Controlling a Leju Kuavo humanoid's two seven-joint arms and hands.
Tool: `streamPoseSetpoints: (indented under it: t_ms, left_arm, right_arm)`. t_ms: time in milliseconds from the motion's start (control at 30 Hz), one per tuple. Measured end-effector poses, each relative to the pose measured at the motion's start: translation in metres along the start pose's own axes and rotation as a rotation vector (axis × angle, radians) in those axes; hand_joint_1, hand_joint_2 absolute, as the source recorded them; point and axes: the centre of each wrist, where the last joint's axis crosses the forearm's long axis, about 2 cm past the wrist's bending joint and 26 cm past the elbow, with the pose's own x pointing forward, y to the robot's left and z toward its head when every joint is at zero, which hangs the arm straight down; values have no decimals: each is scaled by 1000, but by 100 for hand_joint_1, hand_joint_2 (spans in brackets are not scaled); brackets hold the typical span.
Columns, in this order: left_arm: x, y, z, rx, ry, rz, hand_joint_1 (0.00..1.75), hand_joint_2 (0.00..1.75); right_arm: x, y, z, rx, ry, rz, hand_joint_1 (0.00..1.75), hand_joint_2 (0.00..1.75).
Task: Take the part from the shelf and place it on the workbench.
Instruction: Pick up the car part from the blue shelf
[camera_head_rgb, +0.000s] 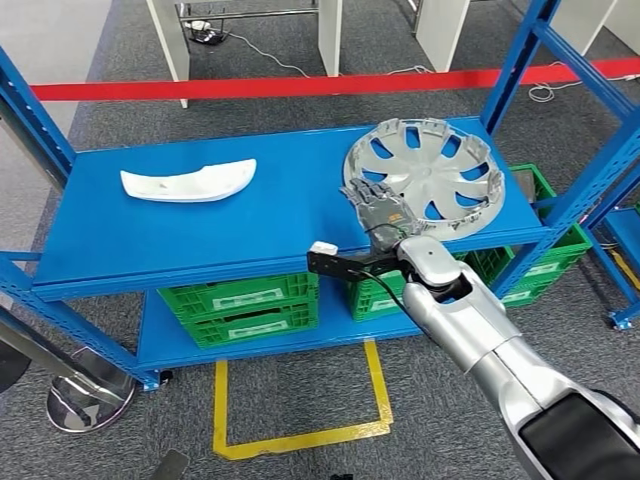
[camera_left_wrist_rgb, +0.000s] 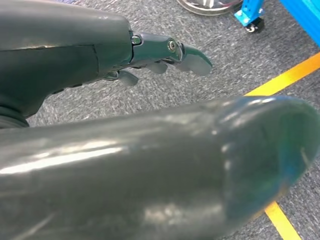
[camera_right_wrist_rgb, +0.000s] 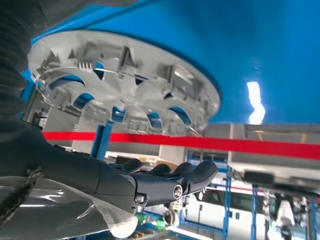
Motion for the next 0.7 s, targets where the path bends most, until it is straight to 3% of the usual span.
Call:
streamPoseSetpoints:
  t_ms: [700]
  left_arm:
    - [-3, -1, 3, 3, 27, -3, 0, 0]
  right_arm:
    - [-17, 14, -12, 132, 201, 9, 0, 175]
